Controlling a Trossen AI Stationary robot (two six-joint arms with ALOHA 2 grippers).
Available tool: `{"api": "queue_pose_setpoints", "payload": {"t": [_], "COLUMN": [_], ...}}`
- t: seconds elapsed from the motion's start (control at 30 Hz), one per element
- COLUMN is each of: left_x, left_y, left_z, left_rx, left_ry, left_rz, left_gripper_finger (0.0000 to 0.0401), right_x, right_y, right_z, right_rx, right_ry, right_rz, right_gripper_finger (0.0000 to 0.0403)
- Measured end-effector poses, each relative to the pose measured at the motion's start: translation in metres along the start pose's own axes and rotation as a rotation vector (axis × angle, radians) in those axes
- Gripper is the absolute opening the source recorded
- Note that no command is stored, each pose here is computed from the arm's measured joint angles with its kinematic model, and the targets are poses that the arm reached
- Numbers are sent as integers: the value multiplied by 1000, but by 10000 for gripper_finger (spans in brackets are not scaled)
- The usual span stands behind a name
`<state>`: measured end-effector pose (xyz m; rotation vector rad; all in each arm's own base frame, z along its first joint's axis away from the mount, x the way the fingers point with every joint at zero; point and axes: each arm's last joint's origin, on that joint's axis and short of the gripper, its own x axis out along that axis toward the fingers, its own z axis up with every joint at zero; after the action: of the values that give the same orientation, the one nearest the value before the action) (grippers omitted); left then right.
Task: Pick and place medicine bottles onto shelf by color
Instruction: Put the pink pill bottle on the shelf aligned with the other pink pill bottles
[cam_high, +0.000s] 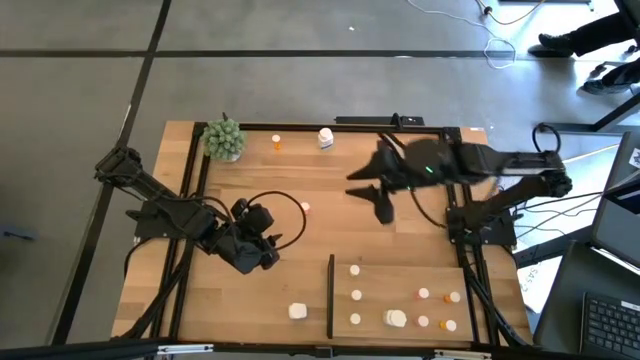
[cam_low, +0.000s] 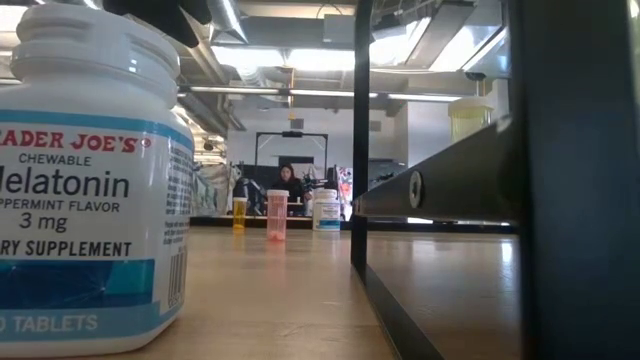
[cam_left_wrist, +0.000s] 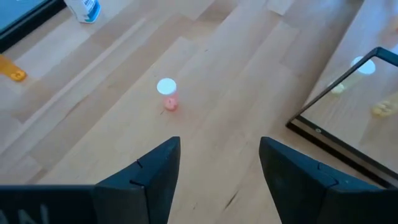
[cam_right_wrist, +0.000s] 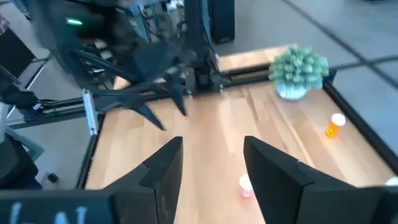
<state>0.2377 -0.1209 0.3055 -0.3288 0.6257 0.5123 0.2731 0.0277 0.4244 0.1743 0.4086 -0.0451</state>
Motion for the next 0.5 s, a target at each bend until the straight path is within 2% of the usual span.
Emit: {"api": "queue_pose_setpoints", "payload": {"t": [0.17, 0.3, 0.4, 0.5], "left_x": [0, 0, 0, 0], "left_y": [1, 1, 1, 1], "left_z": [0, 0, -1, -1], "left_rx": [-25, -44, -43, -61], "left_ry": [3, 5, 6, 6], "left_rz": [5, 8, 9, 10], "left_gripper_finger": [214, 214, 214, 214], "right_x": [34, 68, 90, 113], "right_y": [-29, -35, -36, -39], "right_z": [-4, -14, -20, -32], "right_rx": [-11, -141, -219, -269], "right_ry": [93, 152, 153, 213], "right_rz": [49, 121, 109, 107], "right_gripper_finger": [170, 170, 170, 170]}}
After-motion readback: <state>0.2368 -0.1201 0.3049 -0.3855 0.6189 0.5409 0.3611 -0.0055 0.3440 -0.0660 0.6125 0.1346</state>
